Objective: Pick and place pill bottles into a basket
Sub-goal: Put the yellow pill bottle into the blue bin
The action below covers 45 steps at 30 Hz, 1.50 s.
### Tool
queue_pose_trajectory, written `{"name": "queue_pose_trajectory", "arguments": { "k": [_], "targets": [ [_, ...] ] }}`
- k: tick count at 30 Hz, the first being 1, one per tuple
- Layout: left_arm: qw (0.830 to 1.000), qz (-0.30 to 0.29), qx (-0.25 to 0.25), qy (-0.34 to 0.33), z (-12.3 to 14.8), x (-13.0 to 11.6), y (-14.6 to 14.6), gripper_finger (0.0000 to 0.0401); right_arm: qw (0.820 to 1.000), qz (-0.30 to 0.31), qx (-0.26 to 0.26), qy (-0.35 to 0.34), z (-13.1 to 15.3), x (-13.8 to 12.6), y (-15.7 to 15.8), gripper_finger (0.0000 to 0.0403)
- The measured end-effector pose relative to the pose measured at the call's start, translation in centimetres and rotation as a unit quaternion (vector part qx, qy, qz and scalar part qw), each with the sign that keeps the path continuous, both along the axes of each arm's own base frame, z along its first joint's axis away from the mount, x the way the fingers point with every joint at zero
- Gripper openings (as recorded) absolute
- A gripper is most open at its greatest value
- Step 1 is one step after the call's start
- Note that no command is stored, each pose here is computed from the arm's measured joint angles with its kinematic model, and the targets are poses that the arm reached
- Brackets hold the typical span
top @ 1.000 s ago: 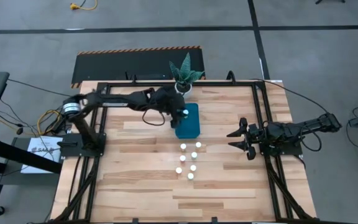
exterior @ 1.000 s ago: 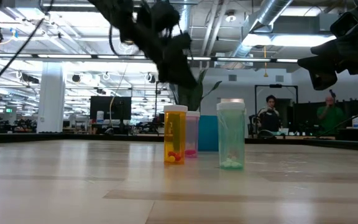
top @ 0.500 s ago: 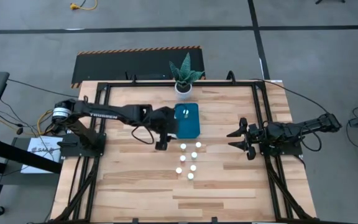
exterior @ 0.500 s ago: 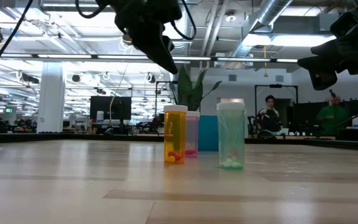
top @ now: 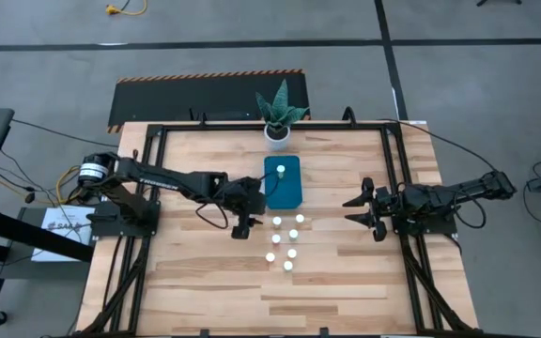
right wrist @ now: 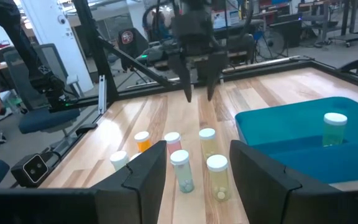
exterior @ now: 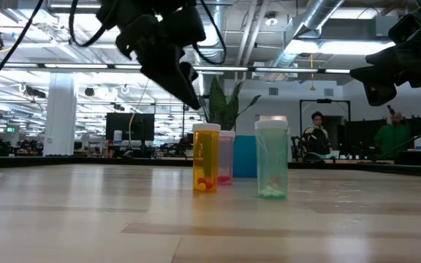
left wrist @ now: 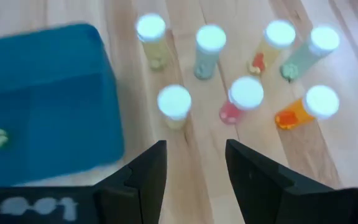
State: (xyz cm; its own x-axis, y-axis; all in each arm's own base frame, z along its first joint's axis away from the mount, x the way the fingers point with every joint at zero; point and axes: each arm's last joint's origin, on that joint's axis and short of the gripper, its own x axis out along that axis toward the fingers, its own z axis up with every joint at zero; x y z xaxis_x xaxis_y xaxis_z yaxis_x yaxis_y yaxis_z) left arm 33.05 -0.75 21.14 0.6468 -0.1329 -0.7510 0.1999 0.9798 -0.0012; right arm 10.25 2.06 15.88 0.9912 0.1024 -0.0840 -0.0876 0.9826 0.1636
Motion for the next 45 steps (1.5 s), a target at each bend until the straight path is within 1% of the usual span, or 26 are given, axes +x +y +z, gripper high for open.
{"name": "queue_pose_trajectory", "arguments": {
  "k": [5,7,12,15,25,31,38,45],
  "targets": [
    [0.999,0.017,-0.020,-0.025,-1.3,0.2,0.0,0.0153,1.000,0.000,0.000,0.000,0.0,0.0,0.0,0.0171],
    [1.000,0.018,-0.021,-0.005,-2.4,0.4,-0.1,0.0153,1.000,0.000,0.000,0.000,0.0,0.0,0.0,0.0170],
    [0.999,0.017,-0.022,0.020,-4.6,1.9,-0.1,0.0153,1.000,0.000,0.000,0.001,0.0,0.0,0.0,0.0169],
    [0.999,0.020,-0.021,0.024,-5.2,2.3,0.0,0.0153,1.000,0.000,-0.001,0.003,0.0,0.0,0.0,0.0171],
    [1.000,0.016,0.005,-0.012,-5.2,3.1,0.1,0.0153,1.000,0.000,-0.001,0.003,-0.1,0.0,0.0,0.0169],
    [1.000,0.014,0.001,-0.009,-5.9,3.3,0.1,0.0153,1.000,0.001,-0.001,0.003,-0.1,0.0,0.0,0.0171],
    [0.999,0.018,0.003,-0.037,-5.3,3.8,0.5,0.0153,1.000,0.000,-0.001,0.003,-0.1,0.0,0.0,0.0170],
    [0.999,0.008,-0.003,-0.044,-5.4,5.0,0.4,0.0153,1.000,0.000,-0.001,0.003,-0.1,0.0,0.0,0.0170]
  ]
}}
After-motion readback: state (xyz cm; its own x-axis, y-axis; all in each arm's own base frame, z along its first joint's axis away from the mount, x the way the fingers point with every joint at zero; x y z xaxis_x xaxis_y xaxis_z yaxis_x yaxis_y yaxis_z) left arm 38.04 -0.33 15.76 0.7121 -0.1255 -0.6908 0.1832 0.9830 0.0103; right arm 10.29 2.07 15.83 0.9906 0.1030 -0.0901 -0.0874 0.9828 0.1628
